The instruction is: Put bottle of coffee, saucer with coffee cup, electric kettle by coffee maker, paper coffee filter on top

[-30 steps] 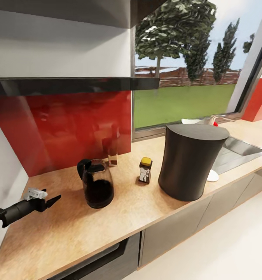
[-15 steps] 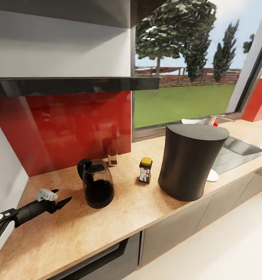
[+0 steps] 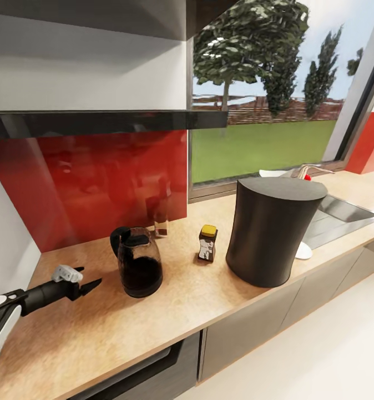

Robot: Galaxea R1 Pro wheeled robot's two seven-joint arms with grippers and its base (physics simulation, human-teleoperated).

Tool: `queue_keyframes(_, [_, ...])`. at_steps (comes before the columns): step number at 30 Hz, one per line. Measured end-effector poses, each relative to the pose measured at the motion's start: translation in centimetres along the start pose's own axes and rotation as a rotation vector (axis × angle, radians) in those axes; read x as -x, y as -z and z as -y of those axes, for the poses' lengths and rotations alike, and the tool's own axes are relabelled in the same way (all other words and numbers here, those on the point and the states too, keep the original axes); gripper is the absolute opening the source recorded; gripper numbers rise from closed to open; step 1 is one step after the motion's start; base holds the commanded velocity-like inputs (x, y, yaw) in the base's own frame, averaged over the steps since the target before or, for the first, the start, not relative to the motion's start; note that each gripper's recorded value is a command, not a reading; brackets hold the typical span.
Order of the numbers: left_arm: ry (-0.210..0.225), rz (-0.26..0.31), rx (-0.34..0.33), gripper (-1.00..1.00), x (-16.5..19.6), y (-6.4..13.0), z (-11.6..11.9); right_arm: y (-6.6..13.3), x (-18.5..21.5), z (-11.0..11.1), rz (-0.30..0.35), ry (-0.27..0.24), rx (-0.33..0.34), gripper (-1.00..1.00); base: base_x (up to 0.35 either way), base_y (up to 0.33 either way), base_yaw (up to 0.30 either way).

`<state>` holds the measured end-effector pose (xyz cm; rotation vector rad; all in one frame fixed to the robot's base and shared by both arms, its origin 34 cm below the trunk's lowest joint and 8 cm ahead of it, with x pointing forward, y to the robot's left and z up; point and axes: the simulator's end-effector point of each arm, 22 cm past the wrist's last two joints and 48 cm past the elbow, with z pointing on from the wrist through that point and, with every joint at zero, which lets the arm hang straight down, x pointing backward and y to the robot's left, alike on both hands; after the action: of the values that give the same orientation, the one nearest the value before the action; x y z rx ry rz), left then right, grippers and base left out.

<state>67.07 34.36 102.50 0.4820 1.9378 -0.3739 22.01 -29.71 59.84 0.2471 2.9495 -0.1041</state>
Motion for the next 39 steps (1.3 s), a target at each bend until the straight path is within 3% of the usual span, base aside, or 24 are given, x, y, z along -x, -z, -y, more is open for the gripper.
queue_keyframes(3, [-0.006,-0.002,-0.012,1.00,0.1,-0.4,0.1,0.0,0.0,0.0,-0.001,0.000,-0.001,1.00,0.000,0.000,0.000])
queue_keyframes(4, [0.004,-0.118,-0.081,1.00,-1.9,-1.9,-1.7,0.0,0.0,0.0,0.000,0.000,-0.001,1.00,0.000,0.000,0.000])
queue_keyframes(5, [0.098,-0.115,-0.044,1.00,0.0,-3.6,-5.9,0.0,0.0,0.0,-0.002,0.000,-0.002,1.00,0.000,0.000,0.000])
queue_keyframes(6, [0.069,-0.033,-0.031,1.00,6.6,-4.4,-7.7,0.0,0.0,0.1,-0.001,0.000,-0.002,1.00,0.000,0.000,0.000])
queue_keyframes(11, [0.062,-0.049,-0.038,1.00,5.8,-4.6,-7.5,0.0,-0.1,0.1,-0.001,0.000,-0.002,1.00,0.000,0.000,0.000])
queue_keyframes(17, [0.007,-0.040,-0.050,1.00,5.7,-4.9,-7.1,0.0,-0.1,0.1,-0.001,0.000,-0.002,1.00,0.000,0.000,0.000])
queue_keyframes(39, [0.008,-0.032,-0.054,1.00,5.9,-5.1,-6.9,0.0,-0.1,0.1,-0.001,0.000,-0.002,1.00,0.057,-0.035,0.000])
